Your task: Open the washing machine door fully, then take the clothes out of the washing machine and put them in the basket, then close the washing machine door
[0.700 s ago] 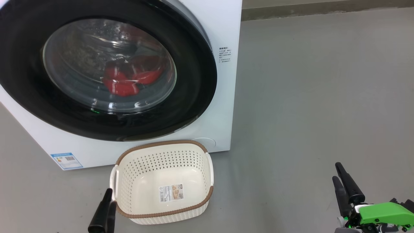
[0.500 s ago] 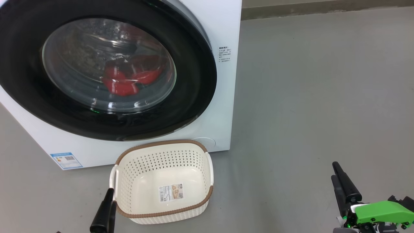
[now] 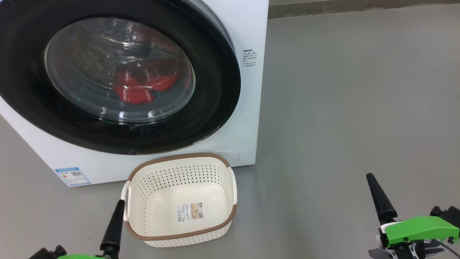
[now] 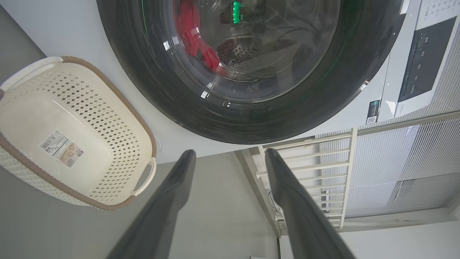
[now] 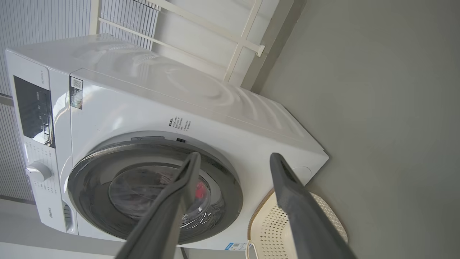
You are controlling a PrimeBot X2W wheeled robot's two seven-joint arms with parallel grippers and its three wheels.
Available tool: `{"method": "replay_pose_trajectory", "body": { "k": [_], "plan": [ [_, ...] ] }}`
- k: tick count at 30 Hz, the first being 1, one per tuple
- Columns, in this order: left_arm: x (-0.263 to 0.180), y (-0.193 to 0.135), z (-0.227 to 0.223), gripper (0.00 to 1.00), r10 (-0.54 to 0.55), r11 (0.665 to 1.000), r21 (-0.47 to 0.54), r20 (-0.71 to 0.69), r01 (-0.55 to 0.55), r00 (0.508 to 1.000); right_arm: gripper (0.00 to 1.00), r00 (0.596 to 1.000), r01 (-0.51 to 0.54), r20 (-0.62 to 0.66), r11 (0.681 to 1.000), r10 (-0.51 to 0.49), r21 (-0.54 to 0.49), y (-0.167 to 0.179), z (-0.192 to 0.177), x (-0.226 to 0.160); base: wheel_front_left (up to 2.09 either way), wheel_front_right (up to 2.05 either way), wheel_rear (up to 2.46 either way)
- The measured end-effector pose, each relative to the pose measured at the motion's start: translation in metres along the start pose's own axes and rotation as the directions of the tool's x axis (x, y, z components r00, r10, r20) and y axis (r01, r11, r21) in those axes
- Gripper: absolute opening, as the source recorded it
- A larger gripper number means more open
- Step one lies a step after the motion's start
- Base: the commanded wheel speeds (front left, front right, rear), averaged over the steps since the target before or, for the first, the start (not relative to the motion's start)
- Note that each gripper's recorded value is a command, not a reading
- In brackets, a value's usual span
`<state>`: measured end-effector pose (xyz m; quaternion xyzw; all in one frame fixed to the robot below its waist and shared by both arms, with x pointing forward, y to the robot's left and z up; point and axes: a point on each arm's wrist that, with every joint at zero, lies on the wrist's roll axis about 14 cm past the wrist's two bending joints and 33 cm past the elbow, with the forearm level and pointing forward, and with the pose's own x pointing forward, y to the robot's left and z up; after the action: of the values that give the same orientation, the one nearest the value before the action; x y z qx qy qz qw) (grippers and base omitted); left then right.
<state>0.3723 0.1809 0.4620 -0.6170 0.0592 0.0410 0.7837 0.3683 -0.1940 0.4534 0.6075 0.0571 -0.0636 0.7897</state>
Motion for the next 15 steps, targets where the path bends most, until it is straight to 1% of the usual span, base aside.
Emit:
{"method": "replay_pose_trajectory", "body": {
  "k": [7, 15],
  "plan": [
    [0.001, -0.001, 0.001, 1.0, -0.005, 0.997, 0.082, 0.007, 0.004, 1.0, 1.0, 1.0, -0.016, -0.002, 0.992, 0.016, -0.128, 0.006, -0.001, 0.002, 0.0, 0.0, 0.0],
    [0.005, -0.008, 0.003, 1.0, -0.025, 0.979, 0.201, 0.012, 0.022, 1.0, 1.0, 0.999, -0.048, -0.002, 0.967, 0.049, -0.249, 0.016, -0.002, 0.006, 0.0, 0.0, 0.0]
  ]
}}
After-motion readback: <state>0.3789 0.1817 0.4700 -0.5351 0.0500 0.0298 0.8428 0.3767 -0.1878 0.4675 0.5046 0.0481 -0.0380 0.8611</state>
